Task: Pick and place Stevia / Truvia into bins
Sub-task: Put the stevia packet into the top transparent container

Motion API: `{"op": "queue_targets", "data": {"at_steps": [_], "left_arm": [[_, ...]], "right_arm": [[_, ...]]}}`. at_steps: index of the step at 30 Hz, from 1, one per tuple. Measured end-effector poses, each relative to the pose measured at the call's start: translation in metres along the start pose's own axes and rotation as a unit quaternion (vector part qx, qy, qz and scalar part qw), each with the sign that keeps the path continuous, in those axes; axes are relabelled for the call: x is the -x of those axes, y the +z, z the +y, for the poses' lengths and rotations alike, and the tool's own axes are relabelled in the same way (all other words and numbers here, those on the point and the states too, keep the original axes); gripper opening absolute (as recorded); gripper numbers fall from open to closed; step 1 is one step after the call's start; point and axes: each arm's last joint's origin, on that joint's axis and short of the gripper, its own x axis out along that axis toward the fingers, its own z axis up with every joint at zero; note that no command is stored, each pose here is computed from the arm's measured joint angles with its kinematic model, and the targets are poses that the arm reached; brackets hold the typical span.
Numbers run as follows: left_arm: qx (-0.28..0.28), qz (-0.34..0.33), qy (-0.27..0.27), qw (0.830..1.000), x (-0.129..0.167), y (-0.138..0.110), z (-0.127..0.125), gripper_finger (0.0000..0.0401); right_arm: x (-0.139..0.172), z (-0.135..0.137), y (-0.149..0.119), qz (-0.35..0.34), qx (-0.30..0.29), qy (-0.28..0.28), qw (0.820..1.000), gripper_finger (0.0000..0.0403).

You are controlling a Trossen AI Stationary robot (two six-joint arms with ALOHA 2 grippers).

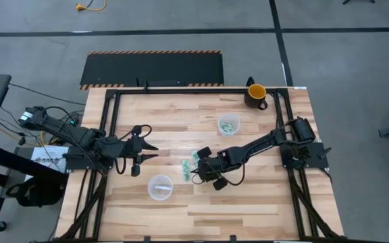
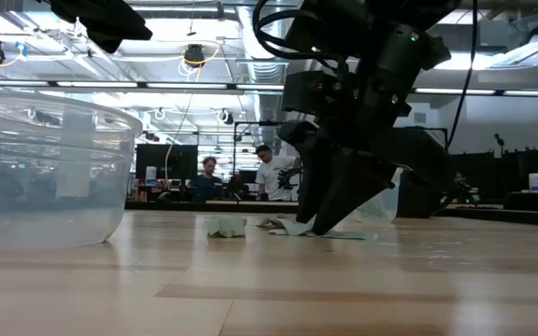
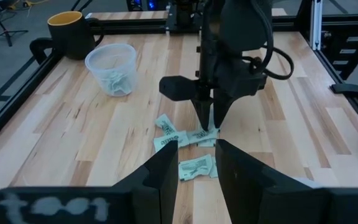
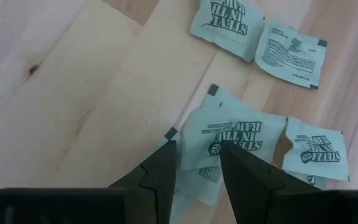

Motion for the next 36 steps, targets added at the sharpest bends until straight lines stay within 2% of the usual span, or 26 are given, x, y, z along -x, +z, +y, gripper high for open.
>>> {"op": "queue_targets", "data": {"at_steps": [8, 29, 36], "left_arm": [[0.000, 0.000, 0.001, 1.000, 0.0000, -0.0001, 0.0000, 0.0098], [0.000, 0.001, 0.001, 1.000, 0.0000, -0.0001, 0.0001, 0.0098], [0.000, 0.001, 0.001, 1.000, 0.0000, -0.0001, 0.0001, 0.0098]], "right_arm": [[0.0004, 0.0001, -0.0007, 0.004, 0.000, 0.001, 1.000, 0.0109], [0.0007, 0.0008, -0.0021, 0.012, 0.001, 0.005, 1.000, 0.0004], [0.0101, -0.0033, 0.0060, 0.035, 0.004, 0.015, 0.999, 0.0003]]}}
